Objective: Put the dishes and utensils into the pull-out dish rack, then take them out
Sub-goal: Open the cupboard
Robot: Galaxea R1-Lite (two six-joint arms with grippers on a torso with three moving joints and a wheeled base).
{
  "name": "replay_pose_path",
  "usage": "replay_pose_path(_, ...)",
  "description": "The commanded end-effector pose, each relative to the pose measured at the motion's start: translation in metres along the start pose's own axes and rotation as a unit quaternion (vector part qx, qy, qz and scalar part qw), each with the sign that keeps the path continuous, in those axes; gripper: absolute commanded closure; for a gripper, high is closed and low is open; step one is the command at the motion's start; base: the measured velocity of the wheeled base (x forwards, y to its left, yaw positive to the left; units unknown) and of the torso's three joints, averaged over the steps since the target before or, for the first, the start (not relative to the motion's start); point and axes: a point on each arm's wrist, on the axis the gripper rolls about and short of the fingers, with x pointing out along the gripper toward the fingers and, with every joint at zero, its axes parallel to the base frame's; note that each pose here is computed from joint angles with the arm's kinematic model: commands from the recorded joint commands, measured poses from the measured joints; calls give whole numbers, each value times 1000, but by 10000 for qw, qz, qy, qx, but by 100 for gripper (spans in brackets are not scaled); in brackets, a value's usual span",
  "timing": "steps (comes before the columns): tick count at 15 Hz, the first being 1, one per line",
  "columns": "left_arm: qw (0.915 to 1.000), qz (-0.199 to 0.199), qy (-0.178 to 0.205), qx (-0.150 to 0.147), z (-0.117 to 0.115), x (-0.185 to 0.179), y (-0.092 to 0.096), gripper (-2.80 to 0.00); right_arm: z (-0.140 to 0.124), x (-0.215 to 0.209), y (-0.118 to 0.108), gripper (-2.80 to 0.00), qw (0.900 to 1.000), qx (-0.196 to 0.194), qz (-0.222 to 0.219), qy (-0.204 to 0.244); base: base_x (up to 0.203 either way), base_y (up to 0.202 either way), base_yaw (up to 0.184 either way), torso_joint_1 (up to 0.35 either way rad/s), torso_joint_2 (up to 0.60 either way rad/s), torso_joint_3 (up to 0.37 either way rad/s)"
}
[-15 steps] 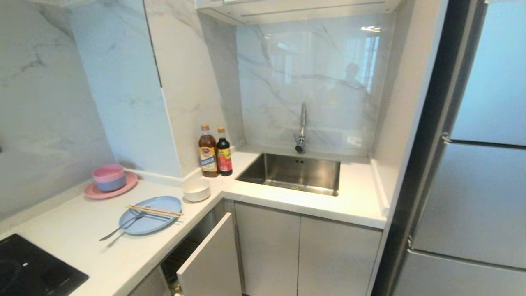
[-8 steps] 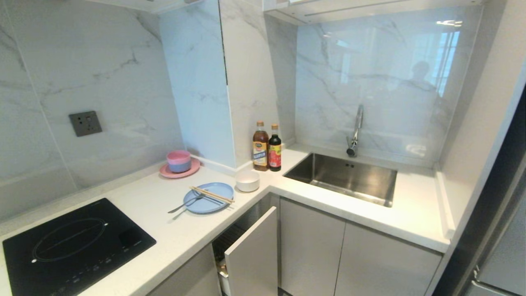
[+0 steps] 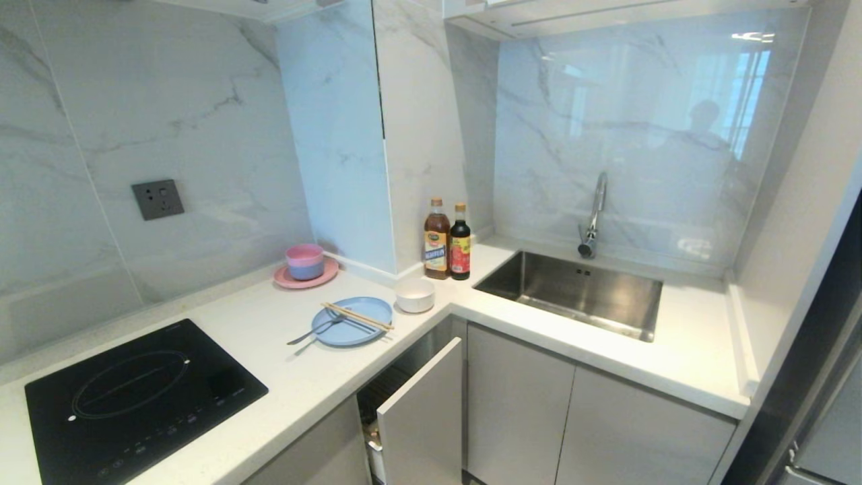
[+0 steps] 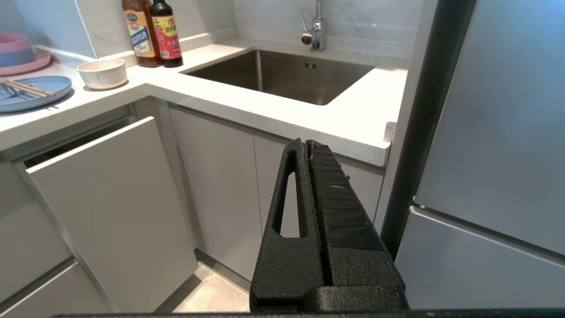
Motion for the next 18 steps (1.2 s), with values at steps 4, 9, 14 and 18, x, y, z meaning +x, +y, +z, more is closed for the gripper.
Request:
replay_pose_path(4,10000,8,59,-5,-3,1,0,0,0,0,0,0,10000,3,1,10,0,0,0,0,0,0)
replay_pose_path(9,10000,8,59,-5,-3,1,0,0,0,0,0,0,10000,3,1,10,0,0,0,0,0,0)
replay_pose_path(14,10000,8,59,-5,-3,1,0,0,0,0,0,0,10000,3,1,10,0,0,0,0,0,0)
replay_pose_path(18,10000,8,59,-5,-3,1,0,0,0,0,0,0,10000,3,1,10,0,0,0,0,0,0)
